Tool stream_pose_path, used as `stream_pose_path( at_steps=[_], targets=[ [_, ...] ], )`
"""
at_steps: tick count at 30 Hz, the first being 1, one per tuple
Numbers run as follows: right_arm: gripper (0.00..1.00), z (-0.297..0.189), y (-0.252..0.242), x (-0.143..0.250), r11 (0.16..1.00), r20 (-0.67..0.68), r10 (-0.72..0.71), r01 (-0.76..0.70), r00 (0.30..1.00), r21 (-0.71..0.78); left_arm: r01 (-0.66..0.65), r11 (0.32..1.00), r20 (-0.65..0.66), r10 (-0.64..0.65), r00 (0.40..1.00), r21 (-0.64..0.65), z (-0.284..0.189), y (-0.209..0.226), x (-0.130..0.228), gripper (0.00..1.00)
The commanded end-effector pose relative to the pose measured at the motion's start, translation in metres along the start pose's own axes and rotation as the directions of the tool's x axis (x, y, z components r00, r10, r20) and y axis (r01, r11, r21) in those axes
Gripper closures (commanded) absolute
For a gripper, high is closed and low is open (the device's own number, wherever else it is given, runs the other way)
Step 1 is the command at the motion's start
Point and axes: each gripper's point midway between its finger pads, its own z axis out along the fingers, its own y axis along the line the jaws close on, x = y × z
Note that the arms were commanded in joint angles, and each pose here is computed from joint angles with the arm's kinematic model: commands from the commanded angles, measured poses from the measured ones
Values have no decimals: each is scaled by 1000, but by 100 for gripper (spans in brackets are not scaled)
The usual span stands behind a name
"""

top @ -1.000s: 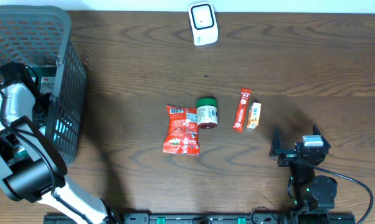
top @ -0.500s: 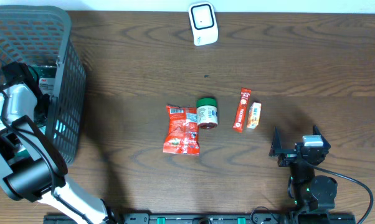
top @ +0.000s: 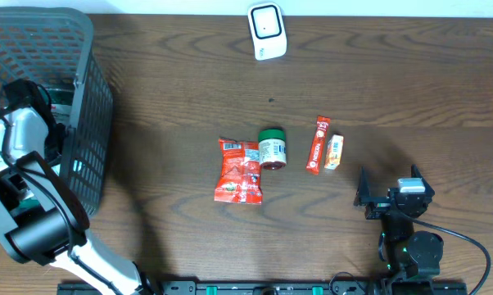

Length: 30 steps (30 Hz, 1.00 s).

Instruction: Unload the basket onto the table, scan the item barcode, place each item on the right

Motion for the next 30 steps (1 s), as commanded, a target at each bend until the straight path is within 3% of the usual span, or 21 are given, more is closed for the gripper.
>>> stream_pose_path(
  at_steps=[1, 8, 12, 16, 22, 25, 28, 30],
  targets=[
    [1, 0, 0, 0, 1000, 1, -9, 9, 1000, -1, 87, 995, 143, -92, 985, 37, -51, 14, -24, 93],
    [1, 0, 0, 0, 1000, 0, -9, 9, 1000, -1, 176, 975, 397, -218, 892, 138, -146, 37, -48, 93],
    [1, 0, 0, 0, 1000, 0, -9, 9, 1000, -1, 179, 970, 465, -237, 853, 166, -171, 42, -53, 92],
    [1, 0, 0, 0, 1000, 0, -9, 9, 1000, -1, 95, 989, 443, -135, 886, 112, -150, 36, -52, 92],
    [1, 0, 0, 0, 1000, 1, -9, 9, 1000, -1, 3, 998, 289, -21, 957, 65, -81, 15, -41, 91],
    [1, 0, 0, 0, 1000, 1, -9, 9, 1000, -1, -150, 978, 238, 112, 965, 148, -50, -15, -38, 76],
    [1, 0, 0, 0, 1000, 0, -9, 9, 1000, -1, -268, 928, 231, 210, 950, 258, -34, -44, -33, 45],
    [1, 0, 0, 0, 1000, 0, -9, 9, 1000, -1, -291, 924, 231, 234, 944, 250, -28, -45, -33, 35]
  ],
)
